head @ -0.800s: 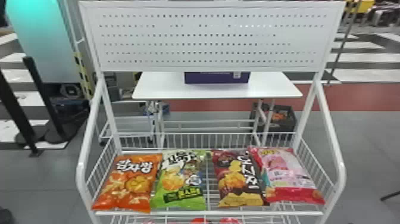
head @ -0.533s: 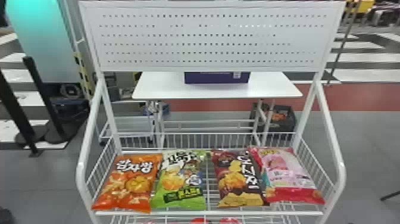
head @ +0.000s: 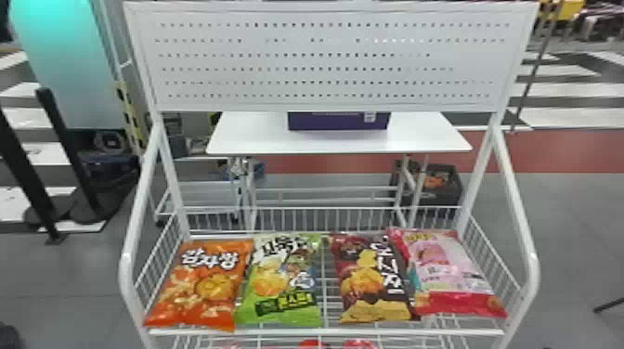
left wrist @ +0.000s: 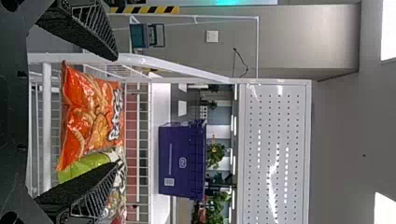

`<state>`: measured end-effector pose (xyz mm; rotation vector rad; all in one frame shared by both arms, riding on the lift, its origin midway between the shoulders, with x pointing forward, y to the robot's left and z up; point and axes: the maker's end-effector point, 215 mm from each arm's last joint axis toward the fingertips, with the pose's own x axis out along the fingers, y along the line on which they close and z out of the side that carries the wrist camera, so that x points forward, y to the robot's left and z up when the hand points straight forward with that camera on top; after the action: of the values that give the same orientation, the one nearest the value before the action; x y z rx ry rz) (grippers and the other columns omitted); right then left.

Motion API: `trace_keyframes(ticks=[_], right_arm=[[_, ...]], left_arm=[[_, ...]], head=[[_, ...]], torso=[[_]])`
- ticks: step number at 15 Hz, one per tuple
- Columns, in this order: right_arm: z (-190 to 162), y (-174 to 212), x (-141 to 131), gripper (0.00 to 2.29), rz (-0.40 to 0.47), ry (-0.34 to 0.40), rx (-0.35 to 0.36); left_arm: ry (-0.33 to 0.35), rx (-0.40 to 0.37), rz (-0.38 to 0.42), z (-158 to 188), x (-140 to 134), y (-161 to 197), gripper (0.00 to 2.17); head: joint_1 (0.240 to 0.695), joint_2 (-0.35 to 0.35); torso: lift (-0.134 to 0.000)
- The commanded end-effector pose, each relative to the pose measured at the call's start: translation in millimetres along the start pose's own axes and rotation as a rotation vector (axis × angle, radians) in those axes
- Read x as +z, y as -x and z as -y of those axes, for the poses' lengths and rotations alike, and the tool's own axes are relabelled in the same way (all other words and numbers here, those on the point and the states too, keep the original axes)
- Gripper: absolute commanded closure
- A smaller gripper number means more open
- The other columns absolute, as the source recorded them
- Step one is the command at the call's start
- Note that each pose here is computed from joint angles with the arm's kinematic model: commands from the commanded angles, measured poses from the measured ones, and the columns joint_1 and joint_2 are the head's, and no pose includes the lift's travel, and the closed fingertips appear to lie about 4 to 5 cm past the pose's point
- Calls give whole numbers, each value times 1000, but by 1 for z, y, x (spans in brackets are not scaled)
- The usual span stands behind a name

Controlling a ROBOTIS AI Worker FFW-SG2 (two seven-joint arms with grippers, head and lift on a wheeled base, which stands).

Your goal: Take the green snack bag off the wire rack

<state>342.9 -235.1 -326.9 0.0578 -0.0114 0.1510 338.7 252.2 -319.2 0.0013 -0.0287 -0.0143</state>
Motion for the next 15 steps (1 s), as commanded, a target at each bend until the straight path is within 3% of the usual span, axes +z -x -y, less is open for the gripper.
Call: trace_keyframes(ticks=[1, 7, 10, 15], right_arm=[[-2, 0, -2, 174, -2, -4, 1], [-4, 0, -7, 174, -8, 4, 1], [-4, -1, -9, 174, -9, 8, 1], [-7, -3, -13, 174, -14, 3, 6]], left_arm=[[-3, -41, -13, 26, -8, -21, 83], [3, -166, -65, 118, -38, -88, 87], [-48, -210, -159, 158, -73, -119, 90], [-73, -224, -214, 190, -88, -168, 93]], head=[[499, 0], [499, 0], [499, 0], [499, 0]], torso=[[0], [0], [0], [0]])
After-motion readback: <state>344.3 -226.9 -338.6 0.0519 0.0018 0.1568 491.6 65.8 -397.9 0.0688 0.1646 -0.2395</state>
